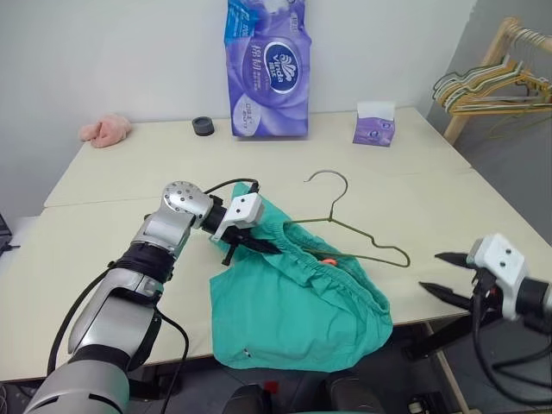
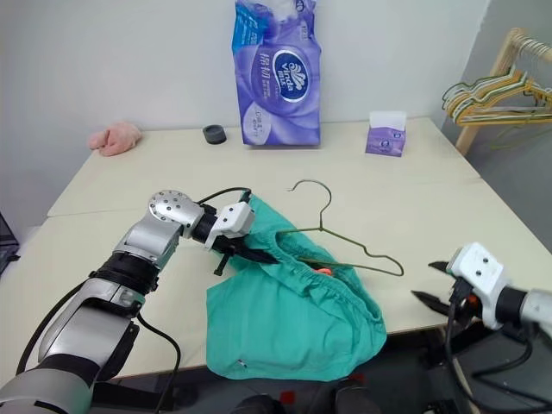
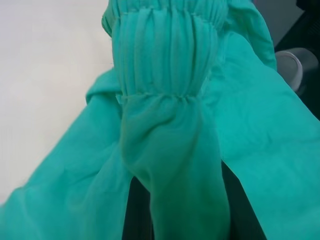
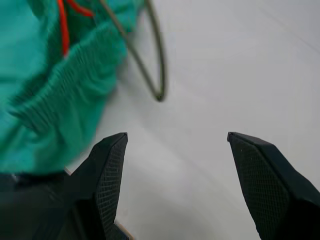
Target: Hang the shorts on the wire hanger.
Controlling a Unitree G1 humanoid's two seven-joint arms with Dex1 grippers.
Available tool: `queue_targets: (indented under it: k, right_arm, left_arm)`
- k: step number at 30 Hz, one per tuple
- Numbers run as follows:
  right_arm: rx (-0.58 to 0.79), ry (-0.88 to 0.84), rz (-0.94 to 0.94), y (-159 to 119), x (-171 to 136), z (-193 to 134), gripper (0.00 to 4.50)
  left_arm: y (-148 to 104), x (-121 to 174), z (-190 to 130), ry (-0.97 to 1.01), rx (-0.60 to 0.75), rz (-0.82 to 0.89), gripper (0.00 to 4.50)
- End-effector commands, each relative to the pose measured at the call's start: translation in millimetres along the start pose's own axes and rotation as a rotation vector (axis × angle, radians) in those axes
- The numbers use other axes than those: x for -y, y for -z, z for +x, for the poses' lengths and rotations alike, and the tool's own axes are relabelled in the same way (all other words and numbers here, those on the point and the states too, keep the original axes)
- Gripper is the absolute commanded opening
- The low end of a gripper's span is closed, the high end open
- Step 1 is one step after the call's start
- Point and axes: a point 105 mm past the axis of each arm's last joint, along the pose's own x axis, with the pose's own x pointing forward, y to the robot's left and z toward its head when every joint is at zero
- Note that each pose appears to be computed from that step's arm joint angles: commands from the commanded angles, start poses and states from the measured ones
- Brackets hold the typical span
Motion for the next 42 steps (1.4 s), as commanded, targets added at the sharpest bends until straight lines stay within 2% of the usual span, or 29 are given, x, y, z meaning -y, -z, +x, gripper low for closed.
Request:
queue_targets:
  k: [1,4,17,21,28,34,42]
  right_arm:
    - [0.055,-0.012,0.095,-5.9,-28.1,3.2,3.41]
    - [0.039,-0.042,0.218,4.3,-48.7,9.6,3.41]
    - [0.018,-0.069,0.372,20.5,-65.4,46.2,3.41]
    - [0.026,-0.062,0.393,17.3,-60.5,55.7,2.54]
    - [0.073,0.007,0.413,9.3,-38.3,51.8,0.02]
    - [0.102,0.055,0.464,8.2,-15.2,34.3,0.02]
    - [0.127,0.027,0.575,7.3,-10.0,26.0,0.02]
  left_arm:
    - [-12.0,-7.1,-13.0,-0.056,0.026,0.023,0.00]
    - [-11.9,-7.1,-15.5,-0.060,0.016,0.023,0.00]
    - [-16.2,-7.4,-14.9,-0.070,0.027,0.029,0.00]
    - [-15.0,-6.1,-15.9,-0.074,0.028,0.025,0.00]
    - [-16.6,-2.8,-22.5,-0.089,0.049,-0.005,0.00]
    - [-19.6,8.3,-38.2,-0.074,0.043,-0.049,0.00]
    - [-27.4,11.6,-45.2,-0.066,0.046,-0.072,0.00]
